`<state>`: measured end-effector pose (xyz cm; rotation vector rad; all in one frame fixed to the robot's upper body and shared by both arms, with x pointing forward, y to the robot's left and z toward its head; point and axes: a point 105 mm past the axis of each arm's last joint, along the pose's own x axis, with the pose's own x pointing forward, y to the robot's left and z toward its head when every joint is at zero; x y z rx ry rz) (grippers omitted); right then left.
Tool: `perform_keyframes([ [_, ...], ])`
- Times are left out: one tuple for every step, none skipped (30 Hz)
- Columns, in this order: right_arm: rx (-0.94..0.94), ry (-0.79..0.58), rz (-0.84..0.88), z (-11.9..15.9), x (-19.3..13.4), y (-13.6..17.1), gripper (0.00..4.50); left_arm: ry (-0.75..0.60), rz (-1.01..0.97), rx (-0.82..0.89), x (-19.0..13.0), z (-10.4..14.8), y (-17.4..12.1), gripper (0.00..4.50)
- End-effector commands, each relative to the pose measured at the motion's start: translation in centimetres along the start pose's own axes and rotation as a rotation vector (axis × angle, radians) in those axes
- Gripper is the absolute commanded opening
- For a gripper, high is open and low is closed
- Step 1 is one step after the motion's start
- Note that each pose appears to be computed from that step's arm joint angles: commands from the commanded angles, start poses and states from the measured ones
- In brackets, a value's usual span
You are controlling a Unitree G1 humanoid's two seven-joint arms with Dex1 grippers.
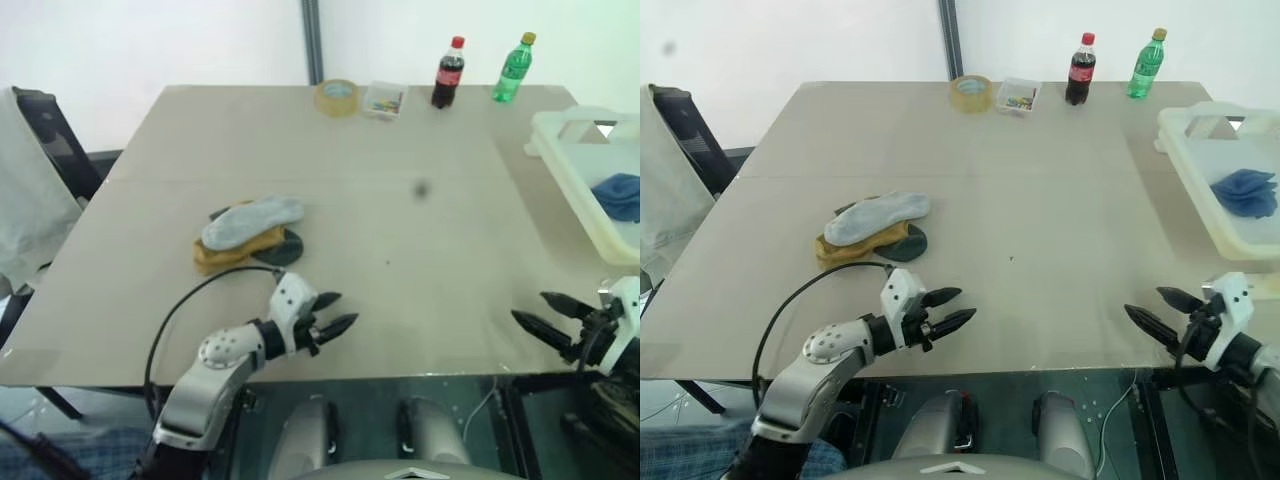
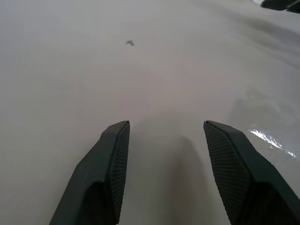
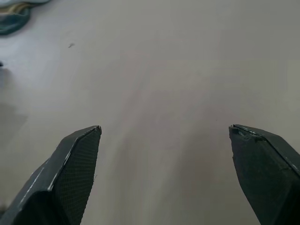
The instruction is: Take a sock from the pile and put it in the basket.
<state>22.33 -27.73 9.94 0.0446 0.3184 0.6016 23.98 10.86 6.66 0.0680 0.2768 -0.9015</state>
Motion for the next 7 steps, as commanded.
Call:
perform_keyframes([
  [-0.074,-0.027,0.043,1.0,-1.7,-1.1,4.44,0.027,0.061,0.006,-1.7,-0.5,0.1,2.68],
  [-0.075,-0.025,0.049,0.9,-1.8,-1.3,4.44,0.032,0.081,0.012,-2.1,-0.8,0.3,2.68],
  [-0.077,-0.024,0.058,0.8,-1.9,-1.5,4.44,0.034,0.098,0.013,-2.3,-0.9,0.6,2.68],
  [-0.085,-0.024,0.068,0.8,-1.9,-1.6,4.44,0.028,0.115,0.009,-2.5,-0.9,0.8,2.68],
  [-0.092,-0.025,0.075,0.8,-1.9,-1.7,4.44,0.021,0.128,0.007,-2.7,-0.9,0.9,2.68],
  [-0.098,-0.027,0.08,0.8,-1.9,-1.8,4.44,0.015,0.142,0.002,-2.7,-0.8,1.1,2.68],
  [-0.101,-0.028,0.083,0.8,-1.8,-1.9,4.44,0.01,0.148,0.0,-2.7,-0.8,1.2,2.68],
])
